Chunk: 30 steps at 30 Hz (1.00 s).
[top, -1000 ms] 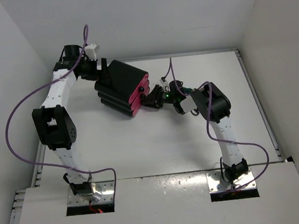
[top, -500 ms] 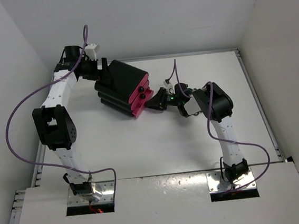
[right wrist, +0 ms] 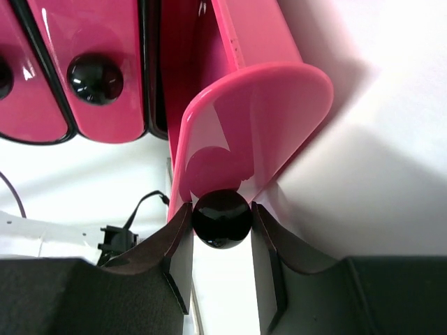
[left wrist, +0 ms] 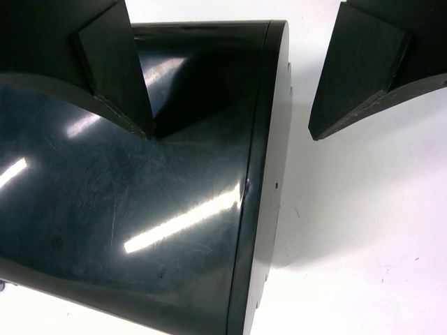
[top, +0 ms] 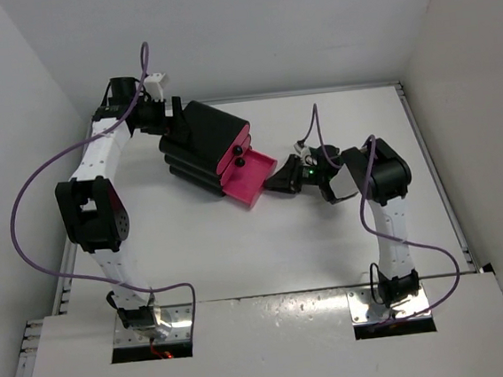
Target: Sort the tools into containers
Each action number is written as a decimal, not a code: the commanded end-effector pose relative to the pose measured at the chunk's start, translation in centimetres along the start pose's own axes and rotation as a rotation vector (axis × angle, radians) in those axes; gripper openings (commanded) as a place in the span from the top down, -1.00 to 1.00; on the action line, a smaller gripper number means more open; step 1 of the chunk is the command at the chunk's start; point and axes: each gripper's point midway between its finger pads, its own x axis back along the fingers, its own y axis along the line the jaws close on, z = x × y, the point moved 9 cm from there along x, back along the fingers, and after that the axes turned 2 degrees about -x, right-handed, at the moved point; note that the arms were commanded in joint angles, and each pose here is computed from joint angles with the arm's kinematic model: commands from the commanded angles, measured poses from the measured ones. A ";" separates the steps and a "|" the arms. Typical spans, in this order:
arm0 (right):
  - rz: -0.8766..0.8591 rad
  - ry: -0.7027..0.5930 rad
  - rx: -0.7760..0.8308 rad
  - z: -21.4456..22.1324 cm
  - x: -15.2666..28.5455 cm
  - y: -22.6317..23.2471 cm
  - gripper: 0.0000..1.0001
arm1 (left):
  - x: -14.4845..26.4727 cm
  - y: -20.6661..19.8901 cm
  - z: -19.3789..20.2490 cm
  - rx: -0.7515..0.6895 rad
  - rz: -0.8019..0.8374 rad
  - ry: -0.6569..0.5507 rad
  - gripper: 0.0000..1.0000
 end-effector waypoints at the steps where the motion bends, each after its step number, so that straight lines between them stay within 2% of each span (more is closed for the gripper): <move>1: -0.061 -0.007 0.128 -0.9 1.1 2.0 0.92 | -2.4 0.5 4.2 0.020 -0.049 0.182 -0.97; 11: -0.041 0.016 0.135 0.6 2.5 2.0 0.90 | -2.4 0.5 4.1 0.016 -0.050 0.174 -0.97; 12: -0.033 0.021 0.121 0.7 2.5 1.9 0.83 | -2.4 0.5 4.1 0.016 -0.050 0.174 -0.97; 13: -0.028 0.024 0.112 0.7 2.5 1.8 0.63 | -2.4 0.5 4.1 0.016 -0.050 0.174 -0.97; 14: -0.030 0.038 0.105 0.9 2.6 1.8 0.15 | -2.4 0.5 4.1 0.016 -0.050 0.174 -0.97; 17: -0.025 0.041 0.126 1.0 2.8 2.0 -0.16 | -2.4 0.5 4.1 0.016 -0.050 0.174 -0.97; 21: 0.011 0.032 0.170 0.6 3.9 2.8 -0.22 | -2.9 0.4 4.2 0.009 -0.052 0.178 -0.97; 23: 0.015 0.023 0.259 0.1 4.6 4.0 -0.22 | -2.9 0.4 4.2 0.018 -0.053 0.177 -0.97; 25: 0.070 0.029 0.259 0.1 5.8 4.3 -0.24 | -3.1 0.0 4.1 0.012 -0.047 0.179 -0.97; 26: 0.063 0.008 0.386 -1.1 6.6 6.1 -0.24 | -3.1 0.0 4.1 0.012 -0.047 0.179 -0.97; 27: 0.138 0.029 0.350 -0.8 7.4 6.0 -0.24 | -3.1 0.1 4.1 0.011 -0.056 0.181 -0.97; 29: 0.195 0.023 0.445 -2.0 8.4 7.8 -0.22 | -3.0 0.1 4.2 0.010 -0.065 0.182 -0.97; 30: 0.318 0.037 0.487 -2.0 9.8 7.9 -0.19 | -2.9 -0.3 3.9 0.000 -0.060 0.176 -0.97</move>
